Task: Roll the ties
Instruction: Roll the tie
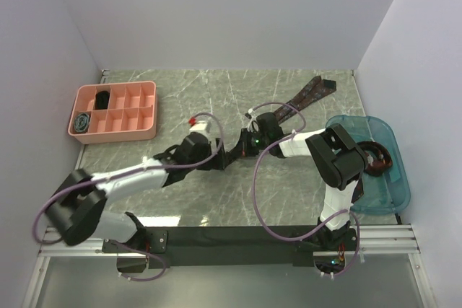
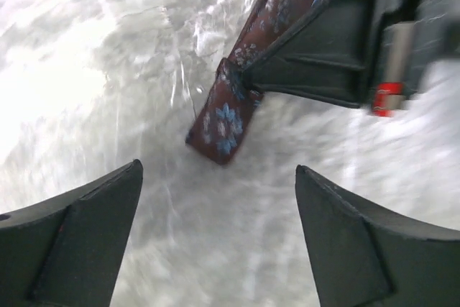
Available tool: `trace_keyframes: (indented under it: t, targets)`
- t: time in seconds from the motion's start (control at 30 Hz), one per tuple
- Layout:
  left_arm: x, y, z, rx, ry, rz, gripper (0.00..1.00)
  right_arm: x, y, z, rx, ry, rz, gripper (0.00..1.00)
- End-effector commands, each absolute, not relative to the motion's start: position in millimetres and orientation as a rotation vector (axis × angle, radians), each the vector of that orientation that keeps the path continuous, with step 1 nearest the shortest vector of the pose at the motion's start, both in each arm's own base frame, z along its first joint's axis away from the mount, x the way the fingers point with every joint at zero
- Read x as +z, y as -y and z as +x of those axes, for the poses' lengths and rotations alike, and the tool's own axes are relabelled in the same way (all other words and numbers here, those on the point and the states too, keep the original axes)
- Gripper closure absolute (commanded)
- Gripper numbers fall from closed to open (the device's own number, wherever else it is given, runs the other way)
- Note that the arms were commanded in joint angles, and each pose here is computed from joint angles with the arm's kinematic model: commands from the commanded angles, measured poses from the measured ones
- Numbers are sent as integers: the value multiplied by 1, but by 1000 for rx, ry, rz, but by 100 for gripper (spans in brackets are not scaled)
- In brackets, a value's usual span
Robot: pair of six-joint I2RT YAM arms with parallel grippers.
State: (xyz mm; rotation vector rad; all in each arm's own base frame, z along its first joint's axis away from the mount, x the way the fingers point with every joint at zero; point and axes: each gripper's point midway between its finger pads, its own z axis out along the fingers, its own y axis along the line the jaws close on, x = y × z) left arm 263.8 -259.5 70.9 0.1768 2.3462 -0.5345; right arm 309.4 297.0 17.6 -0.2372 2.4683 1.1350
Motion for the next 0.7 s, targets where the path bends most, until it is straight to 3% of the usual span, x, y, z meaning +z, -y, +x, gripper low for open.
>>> trace_keyframes:
  t: [0.0,0.07,0.33,0.67]
  targets:
    - [100,256,264,-743,-2238,-300,5,-22,-261,308,891,-2600,-112,100]
    - [102,258,261,-827,-2211,-409,4,-23,-260,307,888,-2606,-102,100]
    - [87,265,268,-962,-2138,-656,16,-26,-258,305,897,-2616,-82,100]
    - [55,268,283,-925,-2125,-736,28,-25,-258,304,915,-2611,-75,100]
